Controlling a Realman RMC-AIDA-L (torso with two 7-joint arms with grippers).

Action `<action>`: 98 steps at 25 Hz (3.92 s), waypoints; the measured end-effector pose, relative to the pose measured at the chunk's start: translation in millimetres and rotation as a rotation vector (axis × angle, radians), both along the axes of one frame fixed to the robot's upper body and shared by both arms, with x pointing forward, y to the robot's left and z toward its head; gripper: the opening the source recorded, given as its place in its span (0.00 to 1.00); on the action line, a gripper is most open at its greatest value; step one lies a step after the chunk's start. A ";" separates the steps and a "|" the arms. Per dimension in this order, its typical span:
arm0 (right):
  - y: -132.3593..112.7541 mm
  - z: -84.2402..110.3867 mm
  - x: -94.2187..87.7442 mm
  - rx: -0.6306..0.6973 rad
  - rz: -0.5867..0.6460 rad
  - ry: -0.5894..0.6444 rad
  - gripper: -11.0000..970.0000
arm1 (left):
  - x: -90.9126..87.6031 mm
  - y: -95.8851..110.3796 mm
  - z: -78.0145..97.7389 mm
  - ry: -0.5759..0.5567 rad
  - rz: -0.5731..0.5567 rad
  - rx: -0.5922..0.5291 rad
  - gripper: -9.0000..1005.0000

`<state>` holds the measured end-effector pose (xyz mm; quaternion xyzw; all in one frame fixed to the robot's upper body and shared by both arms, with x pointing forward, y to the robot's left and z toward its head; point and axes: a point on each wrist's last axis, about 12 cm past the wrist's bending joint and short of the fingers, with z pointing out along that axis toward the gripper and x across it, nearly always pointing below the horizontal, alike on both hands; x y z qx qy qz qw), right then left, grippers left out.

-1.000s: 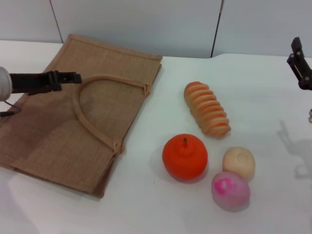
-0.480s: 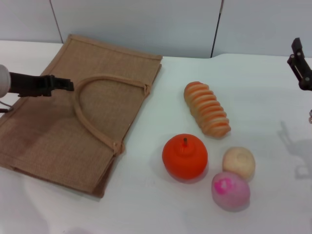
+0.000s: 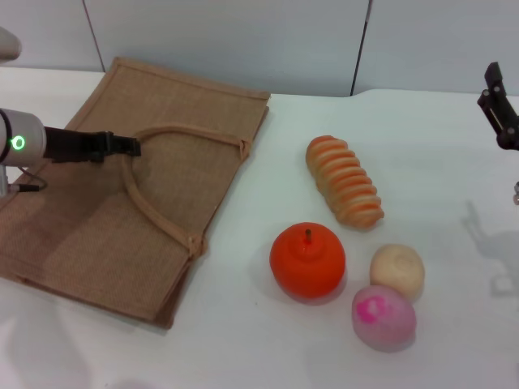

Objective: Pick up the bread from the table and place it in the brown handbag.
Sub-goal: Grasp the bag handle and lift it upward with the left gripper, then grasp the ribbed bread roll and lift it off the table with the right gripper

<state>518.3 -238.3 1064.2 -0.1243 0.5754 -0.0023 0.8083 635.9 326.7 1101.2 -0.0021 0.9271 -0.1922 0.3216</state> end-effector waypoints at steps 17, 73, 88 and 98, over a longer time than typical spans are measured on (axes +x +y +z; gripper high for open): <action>-0.1 -0.1 -0.2 0.000 0.000 0.000 0.88 | 4.3 -9.5 -8.9 -0.035 -0.032 0.045 0.68; 27.0 7.5 6.0 0.021 0.148 0.126 0.86 | -15.4 -13.0 2.0 -0.386 -0.131 -0.265 0.12; 49.1 34.0 24.5 -0.151 0.398 0.535 0.86 | -50.9 -2.2 17.8 -0.658 -0.228 -0.443 0.12; 70.3 30.8 37.0 -0.277 0.460 0.709 0.85 | -58.5 -1.1 23.4 -0.716 -0.250 -0.491 0.12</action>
